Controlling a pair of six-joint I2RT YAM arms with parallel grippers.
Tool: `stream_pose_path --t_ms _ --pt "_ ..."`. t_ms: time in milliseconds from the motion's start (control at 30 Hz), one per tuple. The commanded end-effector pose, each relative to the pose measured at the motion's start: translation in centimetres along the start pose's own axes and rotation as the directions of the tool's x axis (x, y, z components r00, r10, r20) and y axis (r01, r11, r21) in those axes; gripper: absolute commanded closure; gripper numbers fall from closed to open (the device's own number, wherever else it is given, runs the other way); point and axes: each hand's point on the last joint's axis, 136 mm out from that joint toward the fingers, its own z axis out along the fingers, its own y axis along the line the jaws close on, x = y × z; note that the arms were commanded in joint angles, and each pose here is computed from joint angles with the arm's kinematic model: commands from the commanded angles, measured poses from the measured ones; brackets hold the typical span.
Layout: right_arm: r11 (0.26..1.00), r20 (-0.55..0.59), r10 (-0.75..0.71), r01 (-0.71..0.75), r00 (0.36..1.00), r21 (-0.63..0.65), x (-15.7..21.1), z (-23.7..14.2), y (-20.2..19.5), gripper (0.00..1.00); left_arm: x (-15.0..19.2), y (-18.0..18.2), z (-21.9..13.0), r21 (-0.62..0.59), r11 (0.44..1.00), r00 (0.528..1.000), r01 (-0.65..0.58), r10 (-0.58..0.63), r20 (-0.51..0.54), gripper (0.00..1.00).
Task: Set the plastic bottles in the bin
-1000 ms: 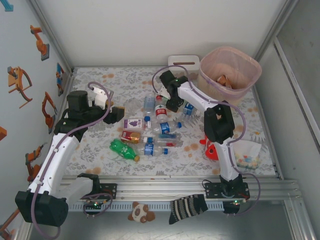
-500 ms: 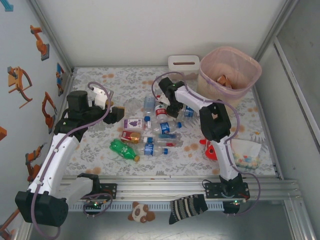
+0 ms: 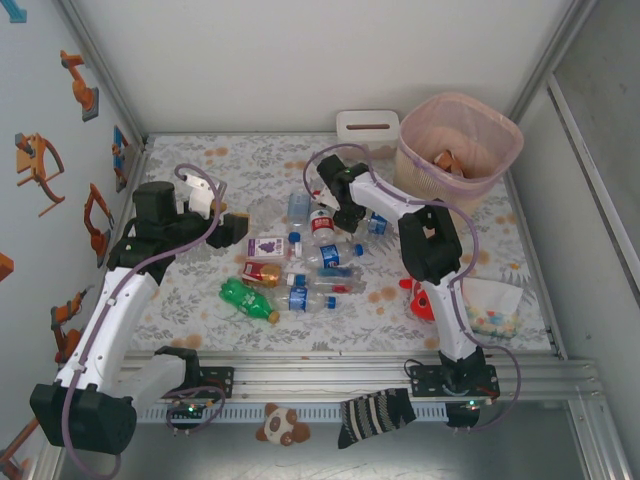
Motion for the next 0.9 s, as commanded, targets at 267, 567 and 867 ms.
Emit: stream_pose_path --t_ms 267,567,867 --pt "0.998 0.097 0.052 -0.054 0.994 0.022 -0.2 -5.7 -1.7 0.39 -0.1 0.0 -0.4 -0.003 1.000 1.000 0.004 -0.004 0.016 0.27" --pt "0.990 0.293 0.134 -0.143 0.947 0.008 -1.3 -13.8 -3.5 0.40 -0.1 0.0 -0.3 -0.003 1.000 1.000 0.004 -0.004 0.015 0.27" --pt "0.972 0.552 0.214 -0.232 0.806 -0.039 -2.7 -23.7 -5.3 0.40 -0.1 0.1 -0.2 -0.004 1.000 1.000 0.006 -0.006 0.014 0.27"
